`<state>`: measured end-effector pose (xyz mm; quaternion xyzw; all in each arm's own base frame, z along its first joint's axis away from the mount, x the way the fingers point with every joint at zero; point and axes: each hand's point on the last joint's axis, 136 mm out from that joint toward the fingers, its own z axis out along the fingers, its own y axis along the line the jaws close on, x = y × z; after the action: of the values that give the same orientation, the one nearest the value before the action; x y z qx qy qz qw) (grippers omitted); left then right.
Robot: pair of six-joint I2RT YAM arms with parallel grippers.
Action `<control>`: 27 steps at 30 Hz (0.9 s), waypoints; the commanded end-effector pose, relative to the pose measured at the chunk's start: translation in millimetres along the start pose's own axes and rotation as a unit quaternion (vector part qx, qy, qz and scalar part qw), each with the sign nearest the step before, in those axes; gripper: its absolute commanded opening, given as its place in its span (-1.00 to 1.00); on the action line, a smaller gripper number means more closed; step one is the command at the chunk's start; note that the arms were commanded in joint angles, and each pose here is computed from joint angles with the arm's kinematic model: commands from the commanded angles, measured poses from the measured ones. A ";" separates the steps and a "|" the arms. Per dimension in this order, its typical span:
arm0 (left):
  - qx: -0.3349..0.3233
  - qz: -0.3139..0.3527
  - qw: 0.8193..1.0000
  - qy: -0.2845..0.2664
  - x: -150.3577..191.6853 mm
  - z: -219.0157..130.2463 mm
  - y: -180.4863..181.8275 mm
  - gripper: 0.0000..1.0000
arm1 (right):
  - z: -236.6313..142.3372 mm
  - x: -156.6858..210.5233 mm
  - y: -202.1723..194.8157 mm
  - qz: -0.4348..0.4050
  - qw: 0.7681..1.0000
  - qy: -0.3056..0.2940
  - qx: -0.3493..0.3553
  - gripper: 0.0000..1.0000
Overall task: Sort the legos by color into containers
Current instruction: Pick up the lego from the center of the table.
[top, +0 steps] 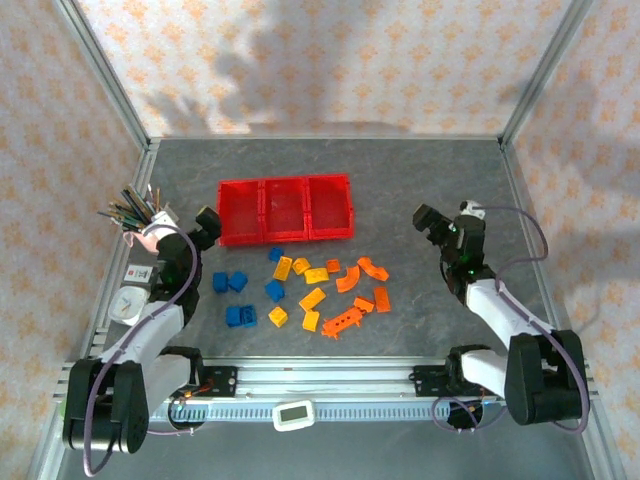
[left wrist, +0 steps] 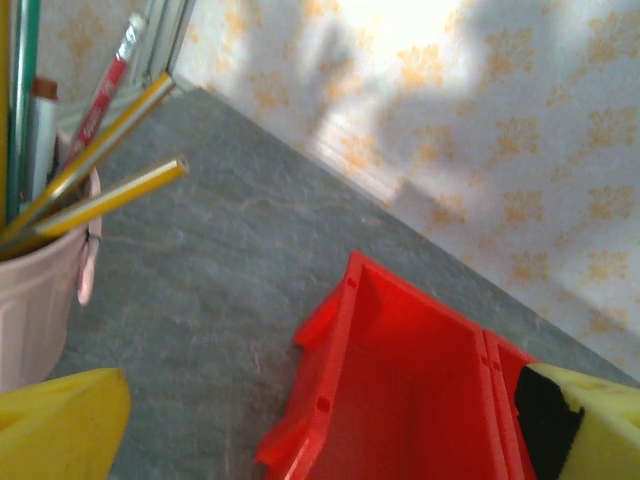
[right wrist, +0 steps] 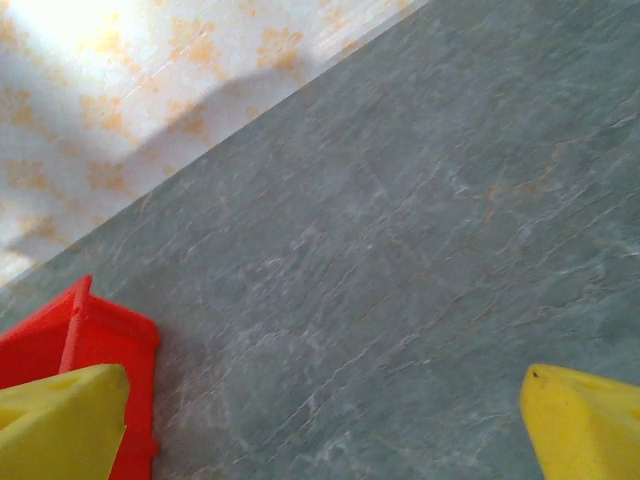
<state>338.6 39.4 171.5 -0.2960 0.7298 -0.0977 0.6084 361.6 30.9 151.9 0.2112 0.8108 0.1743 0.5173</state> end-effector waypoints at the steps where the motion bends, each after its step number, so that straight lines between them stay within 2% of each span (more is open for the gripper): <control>1: 0.002 -0.015 0.997 0.070 15.4 -3.9 -8.8 0.98 | -1.8 4.1 24.3 -0.016 0.999 0.033 -0.022 0.99; 7: -0.008 0.022 0.987 0.162 39.6 -16.0 -27.3 0.98 | -0.5 37.7 52.9 -0.033 0.993 0.107 -0.045 0.99; 9: -0.009 0.042 0.980 0.194 51.4 -22.5 -33.7 0.98 | 1.4 59.5 60.0 -0.042 0.988 0.138 -0.044 0.99; 14: 0.018 0.080 0.962 0.262 80.7 -39.8 -56.7 0.98 | -5.2 97.8 91.1 -0.054 0.977 0.190 -0.079 0.99; 21: 0.029 0.144 0.934 0.327 122.9 -55.5 -77.3 0.88 | -19.3 130.3 125.7 -0.060 0.969 0.213 -0.110 0.99; 27: 0.022 0.167 0.923 0.345 150.7 -49.8 -82.1 0.81 | -23.0 141.4 140.4 -0.062 0.967 0.215 -0.121 0.99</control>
<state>300.2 -122.5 101.6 -0.0998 0.9290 -0.1258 0.3334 299.4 219.0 108.3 0.0340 0.8990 0.2741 0.3397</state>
